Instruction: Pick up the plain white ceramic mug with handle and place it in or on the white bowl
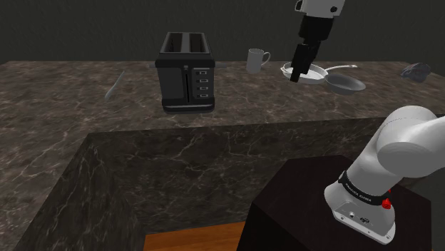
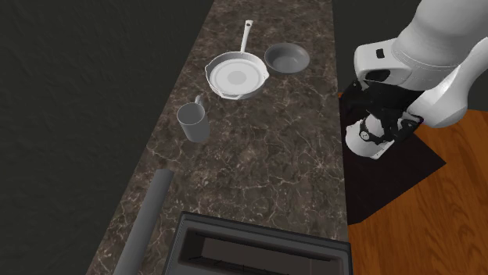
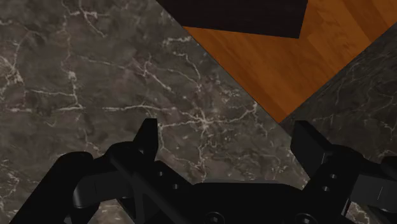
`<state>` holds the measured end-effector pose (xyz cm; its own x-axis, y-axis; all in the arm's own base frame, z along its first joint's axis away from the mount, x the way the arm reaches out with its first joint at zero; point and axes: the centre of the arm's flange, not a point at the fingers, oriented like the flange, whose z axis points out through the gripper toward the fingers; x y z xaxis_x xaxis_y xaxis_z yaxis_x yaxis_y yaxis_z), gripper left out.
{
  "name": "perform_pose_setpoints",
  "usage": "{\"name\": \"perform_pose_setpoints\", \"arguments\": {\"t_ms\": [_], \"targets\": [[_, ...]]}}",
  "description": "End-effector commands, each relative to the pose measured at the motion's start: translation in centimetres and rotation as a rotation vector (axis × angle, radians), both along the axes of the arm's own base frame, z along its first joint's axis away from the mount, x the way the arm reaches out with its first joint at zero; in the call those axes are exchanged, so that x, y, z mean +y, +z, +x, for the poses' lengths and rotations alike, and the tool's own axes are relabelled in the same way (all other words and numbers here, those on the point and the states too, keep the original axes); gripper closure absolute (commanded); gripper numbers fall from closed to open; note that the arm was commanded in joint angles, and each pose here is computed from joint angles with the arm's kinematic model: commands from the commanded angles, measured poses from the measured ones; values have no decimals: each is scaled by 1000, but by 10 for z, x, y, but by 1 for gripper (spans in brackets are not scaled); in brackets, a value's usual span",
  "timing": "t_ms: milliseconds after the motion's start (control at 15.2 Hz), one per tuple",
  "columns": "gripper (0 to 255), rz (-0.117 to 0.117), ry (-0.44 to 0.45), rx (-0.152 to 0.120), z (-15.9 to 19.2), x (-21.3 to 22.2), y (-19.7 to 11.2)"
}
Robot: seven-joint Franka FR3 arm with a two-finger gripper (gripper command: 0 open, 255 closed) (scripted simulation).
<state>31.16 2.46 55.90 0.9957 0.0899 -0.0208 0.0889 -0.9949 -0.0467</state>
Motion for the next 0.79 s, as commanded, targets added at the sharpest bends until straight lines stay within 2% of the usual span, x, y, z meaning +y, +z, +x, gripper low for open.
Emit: {"name": "perform_pose_setpoints", "arguments": {"t_ms": [0, 726], "targets": [[0, 0, 0, 0, 0, 0, 0], [0, -14, 35, -31, 110, -87, -12]]}}
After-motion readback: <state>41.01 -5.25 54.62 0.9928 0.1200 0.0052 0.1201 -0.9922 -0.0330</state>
